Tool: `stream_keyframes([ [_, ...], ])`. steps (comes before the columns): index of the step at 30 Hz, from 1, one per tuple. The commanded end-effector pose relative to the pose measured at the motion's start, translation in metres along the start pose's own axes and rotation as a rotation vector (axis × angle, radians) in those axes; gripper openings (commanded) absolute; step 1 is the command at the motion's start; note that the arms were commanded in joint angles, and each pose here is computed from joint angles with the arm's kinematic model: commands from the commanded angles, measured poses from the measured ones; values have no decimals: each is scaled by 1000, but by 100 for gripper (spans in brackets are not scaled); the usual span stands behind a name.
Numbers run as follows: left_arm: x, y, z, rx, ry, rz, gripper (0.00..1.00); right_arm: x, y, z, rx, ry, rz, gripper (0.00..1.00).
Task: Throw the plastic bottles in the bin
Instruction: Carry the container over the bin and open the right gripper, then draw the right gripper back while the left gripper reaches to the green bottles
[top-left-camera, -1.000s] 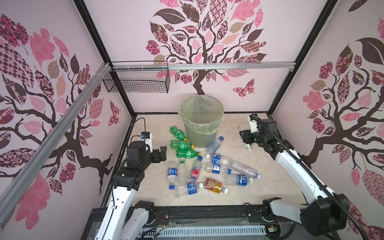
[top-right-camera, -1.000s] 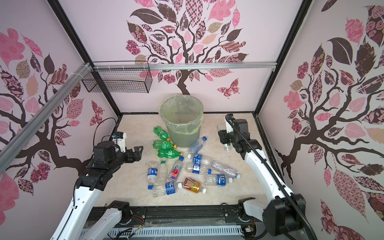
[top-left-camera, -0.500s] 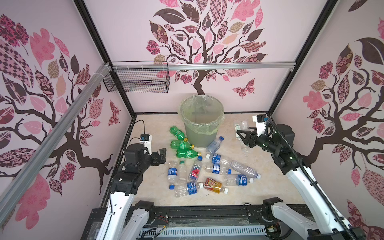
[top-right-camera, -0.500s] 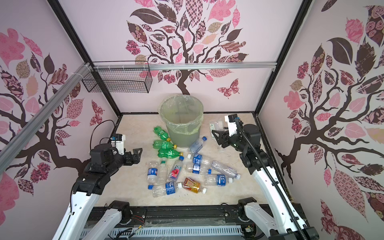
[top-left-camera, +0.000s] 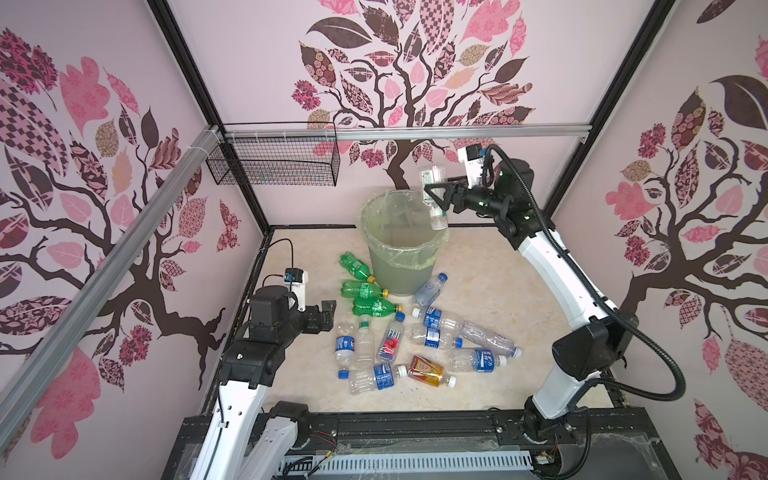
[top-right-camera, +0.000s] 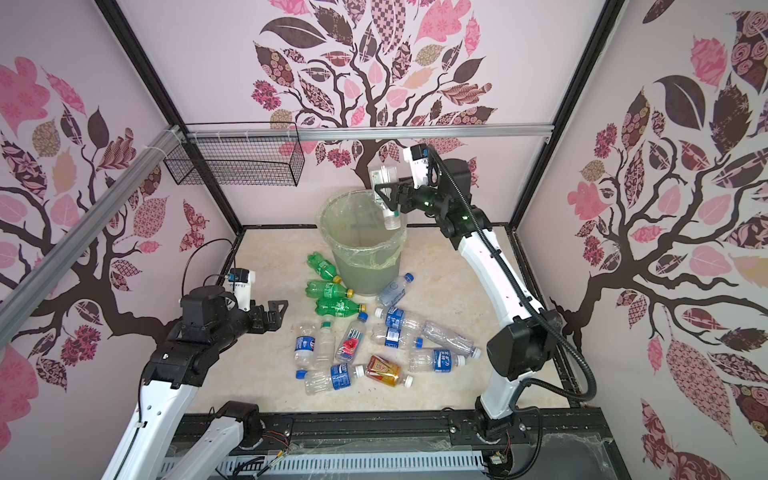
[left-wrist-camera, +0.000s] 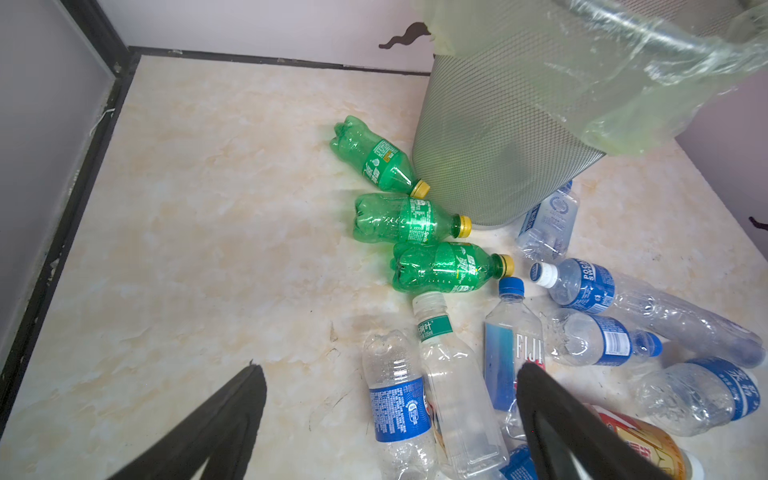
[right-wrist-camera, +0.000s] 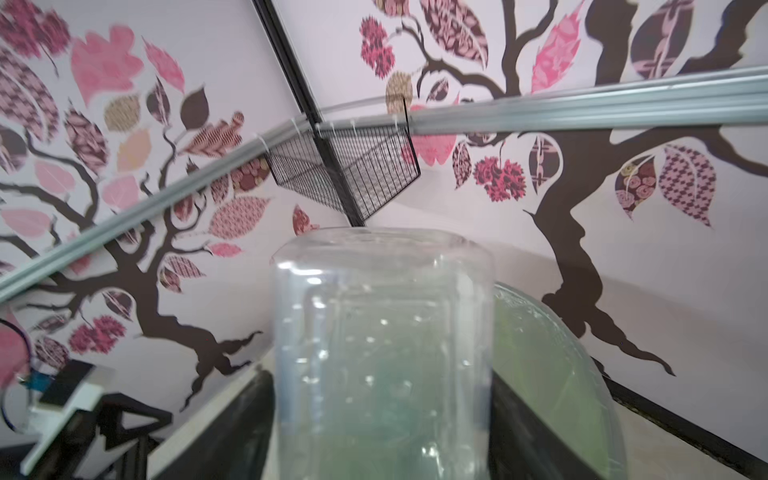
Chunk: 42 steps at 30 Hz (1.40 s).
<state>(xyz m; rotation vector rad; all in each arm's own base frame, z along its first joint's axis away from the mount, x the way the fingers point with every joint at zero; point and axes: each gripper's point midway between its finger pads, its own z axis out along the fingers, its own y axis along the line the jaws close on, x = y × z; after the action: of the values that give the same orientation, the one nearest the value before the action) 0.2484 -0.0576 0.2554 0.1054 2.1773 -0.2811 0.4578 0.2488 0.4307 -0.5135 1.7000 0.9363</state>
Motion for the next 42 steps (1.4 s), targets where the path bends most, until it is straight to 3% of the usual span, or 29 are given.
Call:
stream_keyframes([
  [1,-15,-11,-6,49,-23,1,98,-8,19,-25,10,-33,-23,93],
  [12,-14,-22,21,129,59,46,98,28,35,-126,251,-50,-100,98],
  [19,12,-25,48,178,212,108,94,80,18,-170,426,-29,-60,99],
  [25,20,-33,72,229,262,166,92,143,-11,-176,503,56,27,99],
  [32,23,-37,108,216,307,311,92,192,-25,-174,526,111,162,99],
  [38,46,-65,134,244,386,588,90,199,-25,-180,534,77,194,99],
  [42,57,-78,152,272,423,666,86,200,-23,-182,522,64,179,99],
])
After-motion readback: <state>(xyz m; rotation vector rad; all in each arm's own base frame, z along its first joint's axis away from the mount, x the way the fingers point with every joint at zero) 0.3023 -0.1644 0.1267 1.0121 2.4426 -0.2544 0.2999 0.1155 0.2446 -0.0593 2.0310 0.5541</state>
